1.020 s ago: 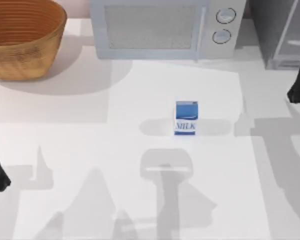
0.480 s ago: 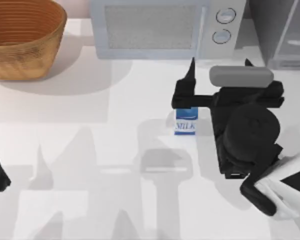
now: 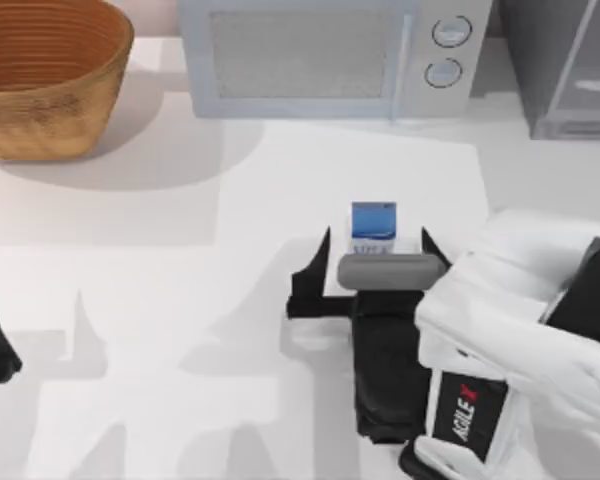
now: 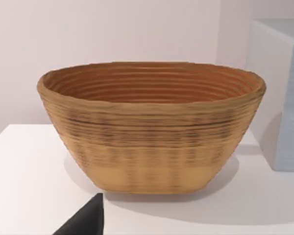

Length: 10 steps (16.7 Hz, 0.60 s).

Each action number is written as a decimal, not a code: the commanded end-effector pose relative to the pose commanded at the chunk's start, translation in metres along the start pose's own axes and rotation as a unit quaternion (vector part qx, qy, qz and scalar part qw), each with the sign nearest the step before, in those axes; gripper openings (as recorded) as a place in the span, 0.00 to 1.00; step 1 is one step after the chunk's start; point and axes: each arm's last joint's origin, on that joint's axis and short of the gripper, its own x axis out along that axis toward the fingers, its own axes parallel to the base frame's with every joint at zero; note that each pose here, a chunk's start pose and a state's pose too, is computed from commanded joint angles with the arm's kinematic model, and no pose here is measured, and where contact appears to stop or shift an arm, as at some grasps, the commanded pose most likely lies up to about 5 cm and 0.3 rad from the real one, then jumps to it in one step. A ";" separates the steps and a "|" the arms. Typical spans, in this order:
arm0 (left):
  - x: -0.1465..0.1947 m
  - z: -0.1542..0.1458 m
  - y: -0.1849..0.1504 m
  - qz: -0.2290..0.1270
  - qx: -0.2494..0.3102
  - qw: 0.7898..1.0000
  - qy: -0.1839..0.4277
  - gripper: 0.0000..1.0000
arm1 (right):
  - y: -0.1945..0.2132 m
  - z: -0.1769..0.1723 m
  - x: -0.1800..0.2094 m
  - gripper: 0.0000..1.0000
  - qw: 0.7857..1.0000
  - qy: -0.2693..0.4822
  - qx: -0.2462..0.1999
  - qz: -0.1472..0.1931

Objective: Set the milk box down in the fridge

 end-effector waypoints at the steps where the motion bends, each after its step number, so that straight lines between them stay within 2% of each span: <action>1: 0.000 0.000 0.000 0.000 0.000 1.000 0.000 1.00 | 0.001 -0.006 -0.002 1.00 1.000 0.001 -0.002 -0.001; 10: 0.000 0.000 0.000 0.000 0.000 1.000 0.000 1.00 | 0.001 -0.012 0.008 1.00 1.000 0.003 -0.005 -0.002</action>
